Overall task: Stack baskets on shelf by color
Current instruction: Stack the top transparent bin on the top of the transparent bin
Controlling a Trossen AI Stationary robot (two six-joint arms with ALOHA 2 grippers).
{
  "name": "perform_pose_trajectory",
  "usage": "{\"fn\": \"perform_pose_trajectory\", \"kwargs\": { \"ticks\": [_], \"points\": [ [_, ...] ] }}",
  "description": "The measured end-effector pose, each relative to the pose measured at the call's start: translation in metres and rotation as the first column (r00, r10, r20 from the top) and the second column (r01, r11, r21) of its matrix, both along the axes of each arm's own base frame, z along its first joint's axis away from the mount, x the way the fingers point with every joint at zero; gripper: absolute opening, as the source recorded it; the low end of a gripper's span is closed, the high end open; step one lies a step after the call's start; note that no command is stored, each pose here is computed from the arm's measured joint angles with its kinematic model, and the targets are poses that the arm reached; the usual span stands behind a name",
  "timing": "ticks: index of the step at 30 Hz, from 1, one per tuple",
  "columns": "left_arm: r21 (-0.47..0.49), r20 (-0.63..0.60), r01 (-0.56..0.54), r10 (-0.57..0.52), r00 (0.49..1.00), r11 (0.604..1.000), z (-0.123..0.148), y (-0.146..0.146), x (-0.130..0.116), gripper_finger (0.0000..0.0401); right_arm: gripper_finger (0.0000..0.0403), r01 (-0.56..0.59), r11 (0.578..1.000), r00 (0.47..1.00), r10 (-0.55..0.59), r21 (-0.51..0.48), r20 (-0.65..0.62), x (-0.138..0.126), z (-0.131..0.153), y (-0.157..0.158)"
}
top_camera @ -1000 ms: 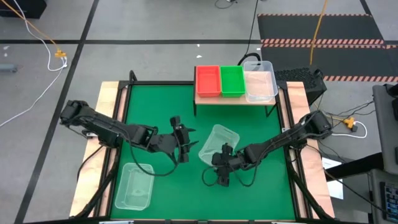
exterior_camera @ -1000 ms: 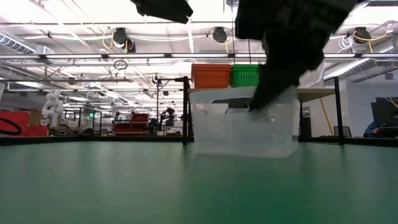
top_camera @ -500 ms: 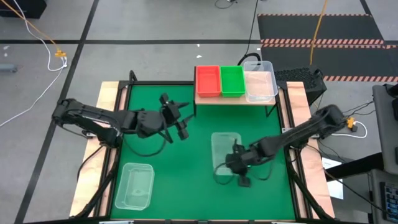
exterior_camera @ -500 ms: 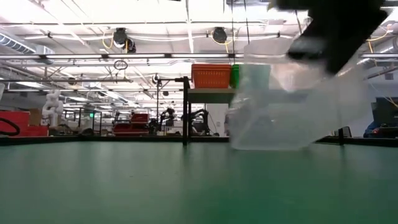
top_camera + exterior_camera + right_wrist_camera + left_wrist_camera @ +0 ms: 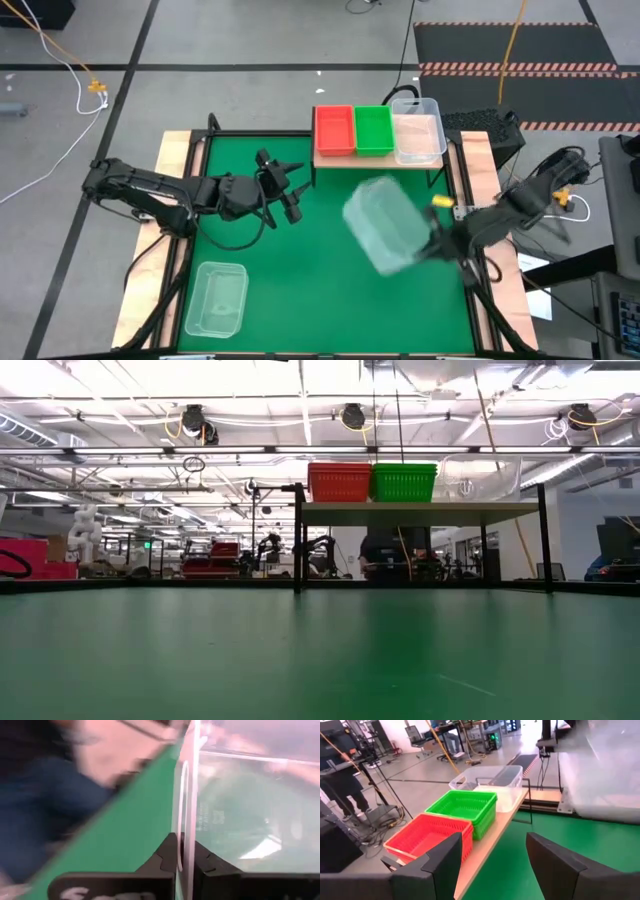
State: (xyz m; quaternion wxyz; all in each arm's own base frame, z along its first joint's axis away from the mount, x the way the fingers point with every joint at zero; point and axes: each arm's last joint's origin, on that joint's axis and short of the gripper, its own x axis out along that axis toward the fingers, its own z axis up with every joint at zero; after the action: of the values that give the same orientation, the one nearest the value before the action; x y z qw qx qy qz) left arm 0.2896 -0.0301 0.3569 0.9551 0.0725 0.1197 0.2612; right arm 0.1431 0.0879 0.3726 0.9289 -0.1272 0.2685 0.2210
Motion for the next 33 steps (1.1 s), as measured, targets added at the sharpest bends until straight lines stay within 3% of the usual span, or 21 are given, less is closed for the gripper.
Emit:
{"fn": "perform_pose_trajectory", "kwargs": {
  "ticks": [3, 5, 7, 11, 13, 16, 22, 28, 33],
  "points": [
    [-0.004, 0.022, -0.008, 0.008, 1.000, 1.000, 0.002, 0.002, 0.001, 0.0223, 0.0001, 0.126, 0.977, 0.990, -0.114, -0.173, 0.078, -0.007, 0.030, -0.013],
    [-0.006, 0.036, -0.014, 0.014, 0.999, 1.000, 0.003, 0.004, 0.001, 0.0223, 0.0001, 0.218, 0.935, 0.976, -0.200, -0.281, 0.091, -0.009, 0.047, -0.023],
    [-0.007, 0.042, -0.019, 0.019, 0.999, 1.000, 0.004, 0.005, 0.001, 0.0223, 0.0001, 0.272, 0.878, 0.961, -0.272, -0.395, 0.059, -0.011, 0.056, -0.034],
    [-0.020, 0.049, -0.026, 0.027, 0.998, 0.999, 0.004, 0.007, 0.001, 0.0223, 0.0001, 0.307, 0.724, 0.907, -0.419, -0.617, -0.041, -0.013, 0.057, -0.058],
    [-0.021, 0.054, -0.026, 0.027, 0.998, 0.999, 0.004, 0.007, 0.002, 0.0223, 0.0000, 0.316, 0.661, 0.871, -0.486, -0.680, -0.068, -0.016, 0.056, -0.070],
    [-0.021, 0.055, -0.026, 0.027, 0.998, 0.999, 0.004, 0.007, 0.002, 0.0223, 0.0000, 0.334, 0.607, 0.828, -0.554, -0.721, -0.082, -0.019, 0.057, -0.089],
    [-0.021, 0.063, -0.025, 0.026, 0.998, 0.999, 0.005, 0.007, 0.002, 0.0223, 0.0000, 0.307, 0.618, 0.778, -0.601, -0.724, -0.183, -0.007, 0.053, -0.127],
    [0.003, 0.054, -0.021, 0.021, 0.998, 1.000, 0.005, 0.007, 0.002, 0.0223, 0.0000, 0.258, 0.706, 0.739, -0.584, -0.660, -0.336, 0.002, 0.041, -0.171],
    [0.030, 0.028, -0.018, 0.017, 0.999, 0.999, 0.005, 0.007, 0.002, 0.0223, 0.0000, 0.310, 0.740, 0.704, -0.600, -0.597, -0.379, -0.006, 0.037, -0.198]
  ]
}}
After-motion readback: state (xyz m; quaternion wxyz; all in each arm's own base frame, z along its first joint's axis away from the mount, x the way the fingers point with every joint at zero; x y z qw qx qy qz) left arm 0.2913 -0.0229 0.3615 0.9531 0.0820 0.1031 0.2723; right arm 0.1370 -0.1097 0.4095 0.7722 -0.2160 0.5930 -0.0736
